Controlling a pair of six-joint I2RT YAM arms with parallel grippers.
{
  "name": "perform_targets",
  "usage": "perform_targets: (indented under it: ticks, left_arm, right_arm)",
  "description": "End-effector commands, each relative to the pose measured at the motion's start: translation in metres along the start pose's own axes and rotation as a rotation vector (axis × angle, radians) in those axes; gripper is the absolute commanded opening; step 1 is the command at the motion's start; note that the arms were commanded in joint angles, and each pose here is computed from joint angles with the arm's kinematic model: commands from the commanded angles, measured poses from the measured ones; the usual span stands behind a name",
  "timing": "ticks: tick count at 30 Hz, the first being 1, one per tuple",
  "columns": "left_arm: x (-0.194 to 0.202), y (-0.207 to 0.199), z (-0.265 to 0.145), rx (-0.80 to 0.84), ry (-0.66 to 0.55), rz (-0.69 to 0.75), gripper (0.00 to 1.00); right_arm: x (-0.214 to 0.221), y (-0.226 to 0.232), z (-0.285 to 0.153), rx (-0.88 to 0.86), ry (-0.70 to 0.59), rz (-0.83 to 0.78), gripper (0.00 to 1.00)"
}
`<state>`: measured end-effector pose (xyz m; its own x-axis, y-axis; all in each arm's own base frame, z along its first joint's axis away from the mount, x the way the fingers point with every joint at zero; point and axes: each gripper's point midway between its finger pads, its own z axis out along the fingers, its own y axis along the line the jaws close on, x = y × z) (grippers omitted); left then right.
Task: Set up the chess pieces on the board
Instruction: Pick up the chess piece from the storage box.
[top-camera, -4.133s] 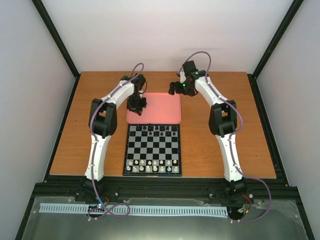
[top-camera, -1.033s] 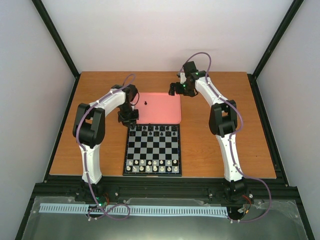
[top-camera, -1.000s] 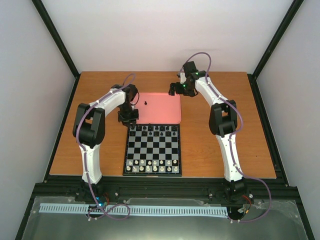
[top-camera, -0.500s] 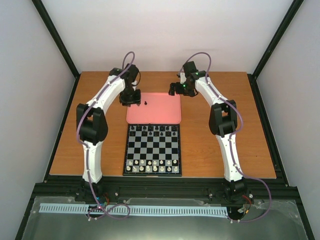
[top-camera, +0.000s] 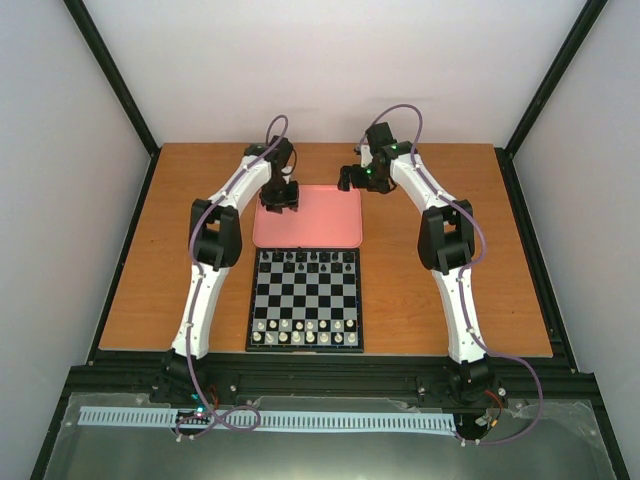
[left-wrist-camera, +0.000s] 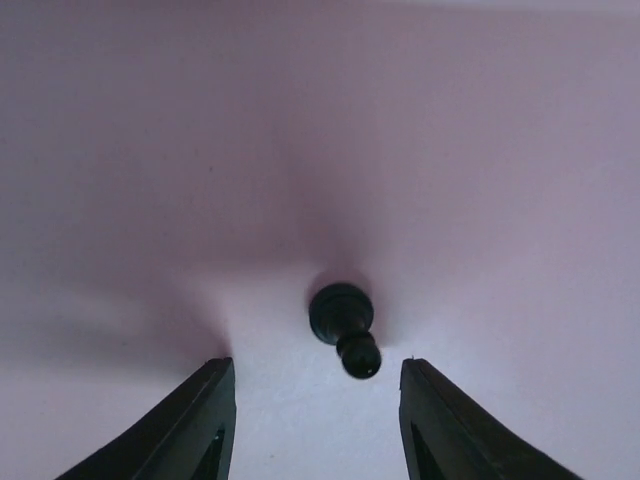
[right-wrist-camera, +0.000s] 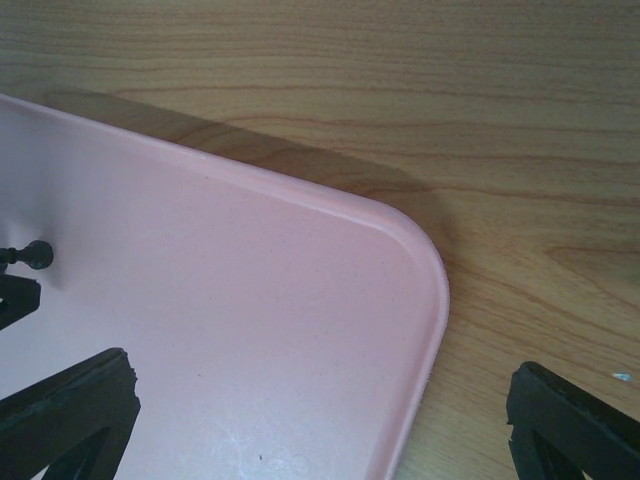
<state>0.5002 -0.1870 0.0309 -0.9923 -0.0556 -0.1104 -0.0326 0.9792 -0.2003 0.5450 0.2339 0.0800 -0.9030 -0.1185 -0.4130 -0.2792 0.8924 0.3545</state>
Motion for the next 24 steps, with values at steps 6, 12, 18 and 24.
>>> perform_targets:
  ticks: [6, 12, 18, 24]
  left_arm:
    - [-0.0293, -0.0087, -0.0103, 0.028, -0.101, 0.014, 0.39]
    - [-0.0285, -0.0074, -0.0116, 0.020, -0.099, 0.020, 0.35]
    - [-0.0254, -0.0046, -0.0107, 0.007, -0.087, 0.025, 0.34]
    - [-0.0276, -0.0075, -0.0087, 0.019, -0.093, 0.017, 0.20]
  right_arm:
    - [-0.0075, -0.0009, -0.0024, 0.002, -0.021, 0.000, 1.00]
    - [-0.0076, -0.0008, -0.0008, 0.000, -0.021, 0.001, 1.00]
    - [-0.0072, -0.0015, 0.0008, 0.001, -0.018, 0.001, 1.00]
    - [-0.0064, -0.0019, 0.0000, 0.002, -0.015, 0.000, 1.00]
